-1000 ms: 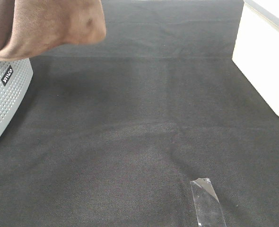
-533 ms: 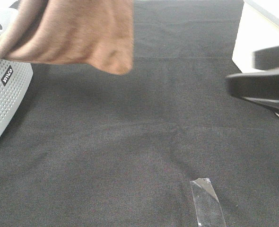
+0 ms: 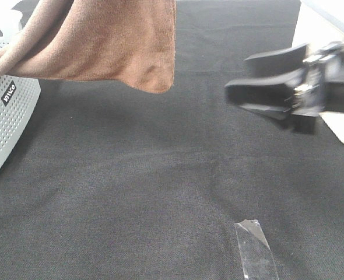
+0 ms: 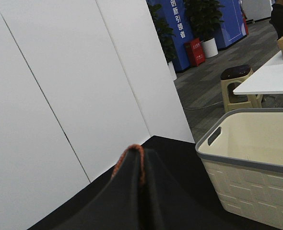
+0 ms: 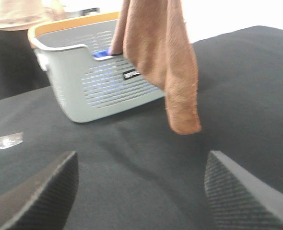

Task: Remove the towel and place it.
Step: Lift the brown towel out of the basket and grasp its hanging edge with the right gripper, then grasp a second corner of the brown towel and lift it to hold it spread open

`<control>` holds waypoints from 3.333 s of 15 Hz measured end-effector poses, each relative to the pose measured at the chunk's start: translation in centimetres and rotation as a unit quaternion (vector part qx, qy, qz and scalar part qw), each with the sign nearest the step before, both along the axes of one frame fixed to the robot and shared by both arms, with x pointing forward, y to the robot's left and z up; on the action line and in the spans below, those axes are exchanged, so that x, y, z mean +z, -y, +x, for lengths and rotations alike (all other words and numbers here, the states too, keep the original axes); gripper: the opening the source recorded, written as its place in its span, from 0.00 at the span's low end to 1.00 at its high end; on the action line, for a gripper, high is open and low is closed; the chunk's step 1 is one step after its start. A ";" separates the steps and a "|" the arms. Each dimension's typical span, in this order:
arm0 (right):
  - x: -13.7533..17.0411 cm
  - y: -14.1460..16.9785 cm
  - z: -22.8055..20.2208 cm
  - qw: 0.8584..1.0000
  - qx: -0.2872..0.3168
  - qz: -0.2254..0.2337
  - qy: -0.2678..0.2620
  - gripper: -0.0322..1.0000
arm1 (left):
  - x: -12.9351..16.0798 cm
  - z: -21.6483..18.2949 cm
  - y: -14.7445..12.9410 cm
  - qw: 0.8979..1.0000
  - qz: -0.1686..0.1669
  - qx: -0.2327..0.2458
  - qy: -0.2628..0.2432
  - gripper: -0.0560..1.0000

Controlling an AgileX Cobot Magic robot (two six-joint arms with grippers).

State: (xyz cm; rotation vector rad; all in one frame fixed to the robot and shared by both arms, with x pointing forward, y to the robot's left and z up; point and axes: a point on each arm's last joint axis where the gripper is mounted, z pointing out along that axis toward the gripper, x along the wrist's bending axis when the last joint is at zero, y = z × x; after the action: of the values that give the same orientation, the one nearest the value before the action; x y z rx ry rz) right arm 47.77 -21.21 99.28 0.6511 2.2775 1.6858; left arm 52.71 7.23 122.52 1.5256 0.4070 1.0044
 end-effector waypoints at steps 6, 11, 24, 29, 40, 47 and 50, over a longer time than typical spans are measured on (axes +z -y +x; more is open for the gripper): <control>-2.1 -2.0 6.3 0.999 0.033 0.012 -0.016 0.71 | -0.1 0.1 0.0 1.000 0.001 0.000 -0.001 0.05; -3.6 -6.9 9.0 0.997 0.079 -0.014 -0.008 0.71 | -0.1 0.1 0.0 1.000 0.003 0.001 -0.001 0.05; -4.8 -8.8 11.0 0.996 0.079 -0.002 -0.041 0.03 | -0.1 0.1 0.0 1.000 0.011 0.002 0.004 0.05; -1.5 -7.6 10.3 0.995 0.020 -0.057 -0.085 0.03 | -0.2 0.8 -0.8 0.998 0.023 0.041 -0.043 0.05; 18.9 -3.7 10.1 0.917 0.034 -0.392 0.070 0.03 | 5.4 2.1 -5.2 0.982 -0.139 0.098 -0.077 0.05; 27.8 -0.9 9.0 0.848 -0.075 -0.479 0.215 0.03 | 8.2 2.1 -5.8 0.977 -0.181 0.096 -0.051 0.05; 28.1 0.2 9.2 0.808 -0.105 -0.535 0.223 0.03 | 6.7 5.0 -7.5 0.950 -0.263 0.119 -0.118 0.05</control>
State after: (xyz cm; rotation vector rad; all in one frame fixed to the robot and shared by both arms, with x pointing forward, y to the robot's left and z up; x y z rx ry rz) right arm 56.99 -21.40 127.37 0.1753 2.1962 0.2138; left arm 57.68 14.68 129.17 1.1242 0.9664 0.8084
